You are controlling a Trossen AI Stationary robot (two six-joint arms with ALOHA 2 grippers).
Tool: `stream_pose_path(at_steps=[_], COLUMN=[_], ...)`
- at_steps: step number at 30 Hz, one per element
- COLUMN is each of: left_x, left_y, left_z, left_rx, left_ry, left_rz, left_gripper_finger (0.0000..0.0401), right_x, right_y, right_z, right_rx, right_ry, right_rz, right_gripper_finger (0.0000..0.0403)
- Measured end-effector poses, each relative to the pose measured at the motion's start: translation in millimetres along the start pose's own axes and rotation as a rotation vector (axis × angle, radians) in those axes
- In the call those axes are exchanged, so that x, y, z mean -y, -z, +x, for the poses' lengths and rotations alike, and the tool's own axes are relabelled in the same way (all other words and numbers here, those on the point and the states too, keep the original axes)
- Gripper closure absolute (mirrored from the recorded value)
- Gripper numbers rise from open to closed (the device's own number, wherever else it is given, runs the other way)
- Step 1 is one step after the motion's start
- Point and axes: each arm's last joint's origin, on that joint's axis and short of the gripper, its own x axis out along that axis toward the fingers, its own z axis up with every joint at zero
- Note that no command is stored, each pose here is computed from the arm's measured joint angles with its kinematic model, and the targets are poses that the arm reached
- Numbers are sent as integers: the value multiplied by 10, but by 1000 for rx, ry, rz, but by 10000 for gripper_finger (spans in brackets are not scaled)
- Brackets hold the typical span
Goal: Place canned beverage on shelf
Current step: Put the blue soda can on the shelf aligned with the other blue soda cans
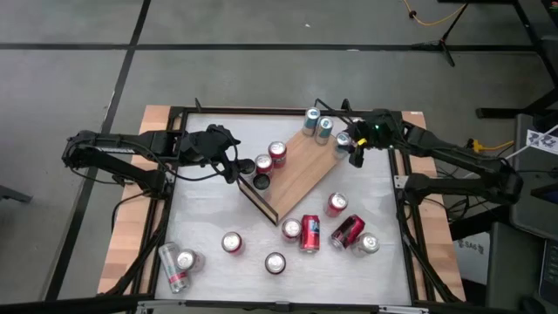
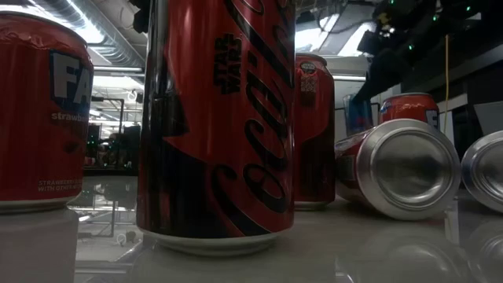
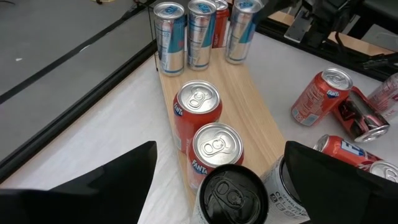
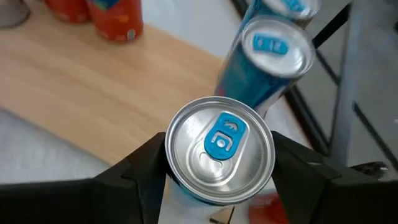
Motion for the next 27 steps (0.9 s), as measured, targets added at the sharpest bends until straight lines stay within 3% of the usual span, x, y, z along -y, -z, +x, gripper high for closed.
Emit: stream_pose_path(at_steps=[19,27], left_x=[2,2], left_y=[-6,-6], left_z=[0,0], left_rx=[6,6], left_ry=[3,2], left_rz=[-7,-6], left_gripper_finger=[55,55], right_x=[119,119], right_y=[90,93], right_z=[100,102], right_rx=[63,61], right_ry=[-21,-18], right_rz=[-14,-14], right_gripper_finger=[171,148])
